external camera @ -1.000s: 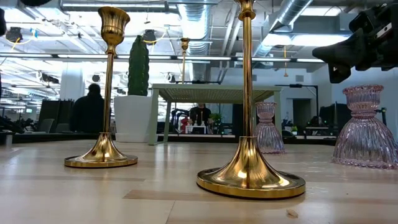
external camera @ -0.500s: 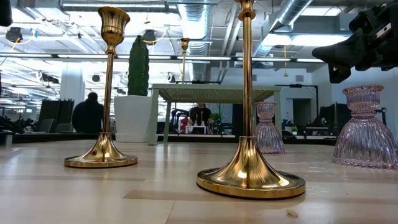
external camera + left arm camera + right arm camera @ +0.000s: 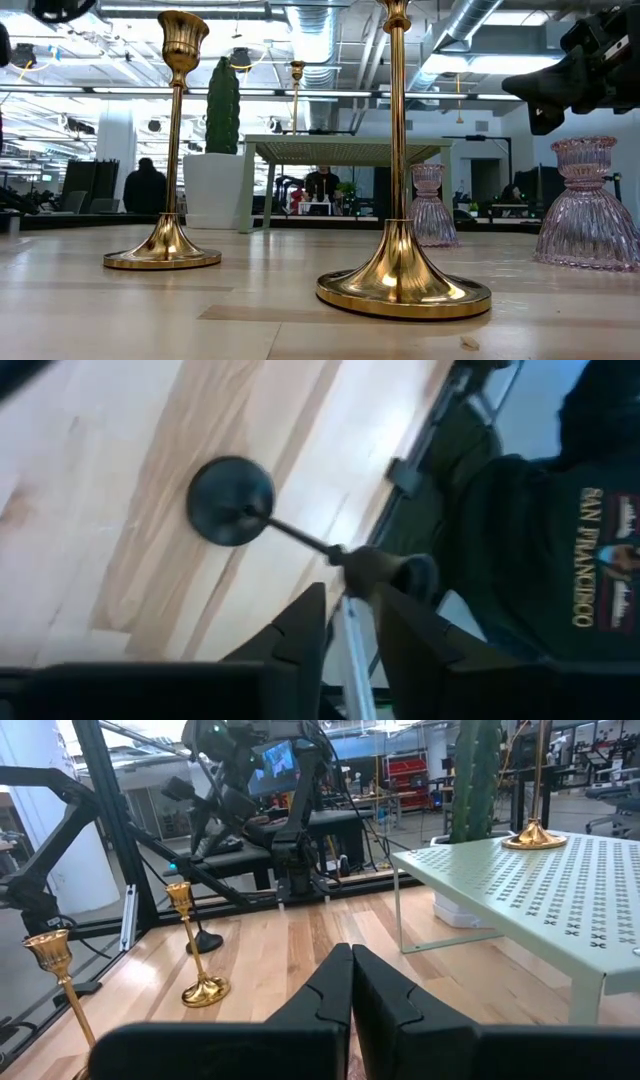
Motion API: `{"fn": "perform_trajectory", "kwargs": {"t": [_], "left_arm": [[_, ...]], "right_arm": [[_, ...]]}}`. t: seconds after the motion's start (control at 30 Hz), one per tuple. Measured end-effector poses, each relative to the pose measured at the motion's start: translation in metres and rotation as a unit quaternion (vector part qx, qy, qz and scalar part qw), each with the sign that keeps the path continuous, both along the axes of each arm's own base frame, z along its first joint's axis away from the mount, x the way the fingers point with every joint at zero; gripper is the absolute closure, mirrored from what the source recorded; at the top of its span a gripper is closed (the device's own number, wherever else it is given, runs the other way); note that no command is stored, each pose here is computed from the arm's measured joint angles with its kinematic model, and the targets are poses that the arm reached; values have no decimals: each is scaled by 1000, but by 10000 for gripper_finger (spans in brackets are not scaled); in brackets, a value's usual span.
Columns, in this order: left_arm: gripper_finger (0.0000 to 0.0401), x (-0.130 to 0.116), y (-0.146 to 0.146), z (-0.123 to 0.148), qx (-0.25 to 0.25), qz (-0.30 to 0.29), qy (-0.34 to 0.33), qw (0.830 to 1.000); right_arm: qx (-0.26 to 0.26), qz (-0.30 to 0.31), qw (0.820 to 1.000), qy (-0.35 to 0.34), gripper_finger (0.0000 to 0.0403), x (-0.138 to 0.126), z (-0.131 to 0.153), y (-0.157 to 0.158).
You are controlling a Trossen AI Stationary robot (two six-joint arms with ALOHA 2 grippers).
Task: Pick & Place candle stick holders
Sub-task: Put the left black candle holder on the shelf
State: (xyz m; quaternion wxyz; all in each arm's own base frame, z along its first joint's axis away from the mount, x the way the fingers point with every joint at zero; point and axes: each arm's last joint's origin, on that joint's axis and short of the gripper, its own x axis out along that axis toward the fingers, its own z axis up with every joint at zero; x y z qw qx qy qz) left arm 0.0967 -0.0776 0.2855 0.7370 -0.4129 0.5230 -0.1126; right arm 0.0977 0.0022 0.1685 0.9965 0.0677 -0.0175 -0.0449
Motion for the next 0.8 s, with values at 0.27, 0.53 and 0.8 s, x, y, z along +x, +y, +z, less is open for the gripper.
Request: {"fn": "perform_trajectory", "kwargs": {"t": [0.27, 0.53, 0.8], "left_arm": [[269, 2, -1, 0, -8, 0, -11, 1000], [267, 3, -2, 2, -16, 0, -21, 1000], [281, 9, -7, -2, -6, -2, -6, 1000]], "right_arm": [[0, -2, 1000, 0, 403, 0, 0, 0], [0, -2, 1000, 0, 403, 0, 0, 0], [0, -2, 1000, 0, 403, 0, 0, 0]]}}
